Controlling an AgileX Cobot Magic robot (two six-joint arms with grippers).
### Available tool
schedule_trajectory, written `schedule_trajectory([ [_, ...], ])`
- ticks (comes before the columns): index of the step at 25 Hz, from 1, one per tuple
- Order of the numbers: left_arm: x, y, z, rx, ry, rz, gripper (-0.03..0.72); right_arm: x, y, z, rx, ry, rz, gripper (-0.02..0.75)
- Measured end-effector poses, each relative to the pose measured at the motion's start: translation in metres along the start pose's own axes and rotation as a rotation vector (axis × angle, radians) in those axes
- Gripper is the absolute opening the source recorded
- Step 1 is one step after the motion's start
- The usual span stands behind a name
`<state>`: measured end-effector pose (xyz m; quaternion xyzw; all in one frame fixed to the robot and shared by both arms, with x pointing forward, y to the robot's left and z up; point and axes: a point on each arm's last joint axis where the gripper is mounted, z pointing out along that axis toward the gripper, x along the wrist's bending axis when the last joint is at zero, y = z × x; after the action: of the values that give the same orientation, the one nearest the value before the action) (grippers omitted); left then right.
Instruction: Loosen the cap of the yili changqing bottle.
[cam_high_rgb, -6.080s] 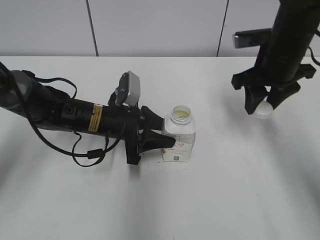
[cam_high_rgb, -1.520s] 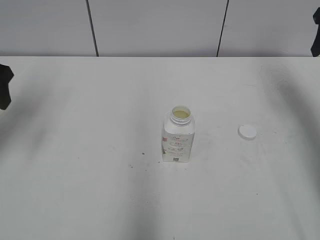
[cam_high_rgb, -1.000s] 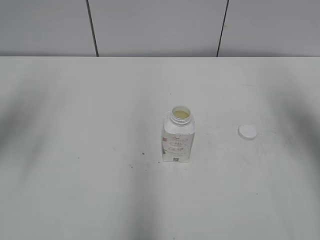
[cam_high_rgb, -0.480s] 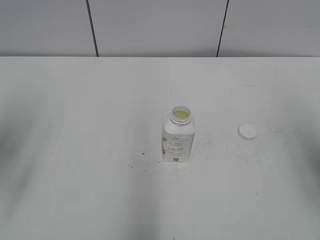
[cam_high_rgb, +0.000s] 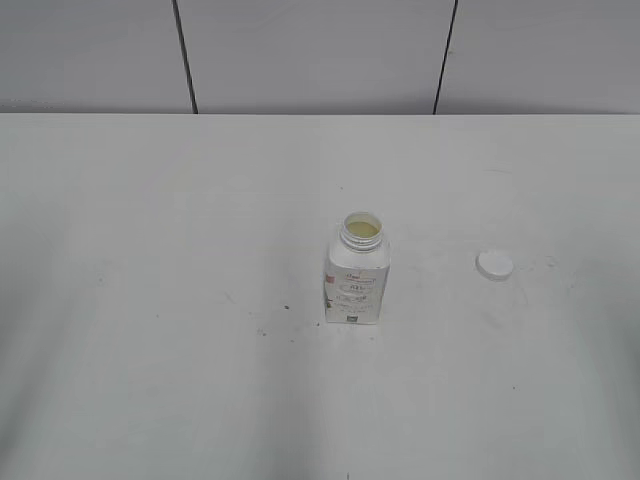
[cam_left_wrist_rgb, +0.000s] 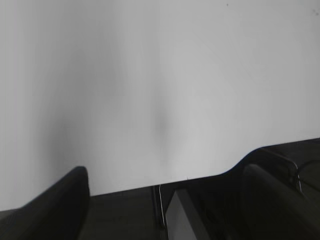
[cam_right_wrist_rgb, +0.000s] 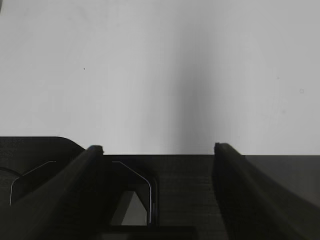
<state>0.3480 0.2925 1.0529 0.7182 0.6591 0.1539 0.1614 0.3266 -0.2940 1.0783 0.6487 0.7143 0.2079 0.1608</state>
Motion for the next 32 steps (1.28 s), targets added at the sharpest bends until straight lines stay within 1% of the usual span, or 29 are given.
schedule_trajectory([
  [5, 0.000, -0.022, -0.014, -0.166, 0.000, -0.001, 0.565, 0.005, -0.025, -0.008, -0.076, -0.010, 0.018, 0.532],
  [8, 0.000, -0.037, -0.017, -0.228, 0.000, -0.001, 0.565, 0.007, -0.038, -0.008, -0.107, -0.013, 0.029, 0.532],
  [10, 0.000, -0.046, -0.018, -0.253, 0.001, -0.001, 0.565, 0.007, -0.046, -0.005, -0.113, -0.013, 0.032, 0.532],
  [12, 0.000, -0.053, -0.023, -0.304, 0.001, -0.002, 0.565, 0.008, -0.053, -0.002, -0.115, -0.013, 0.031, 0.532],
  [21, 0.001, -0.082, -0.046, -0.536, 0.001, -0.004, 0.565, 0.009, -0.058, -0.006, -0.183, -0.025, 0.021, 0.532],
  [26, 0.001, -0.101, -0.055, -0.663, 0.000, -0.006, 0.565, 0.012, -0.065, -0.012, -0.241, -0.003, -0.031, 0.532],
  [28, 0.001, -0.103, -0.056, -0.681, 0.000, -0.006, 0.565, 0.013, -0.069, -0.015, -0.280, 0.001, -0.047, 0.532],
  [32, 0.001, -0.103, -0.056, -0.680, 0.001, -0.006, 0.565, 0.014, -0.081, -0.023, -0.379, -0.010, -0.057, 0.532],
])
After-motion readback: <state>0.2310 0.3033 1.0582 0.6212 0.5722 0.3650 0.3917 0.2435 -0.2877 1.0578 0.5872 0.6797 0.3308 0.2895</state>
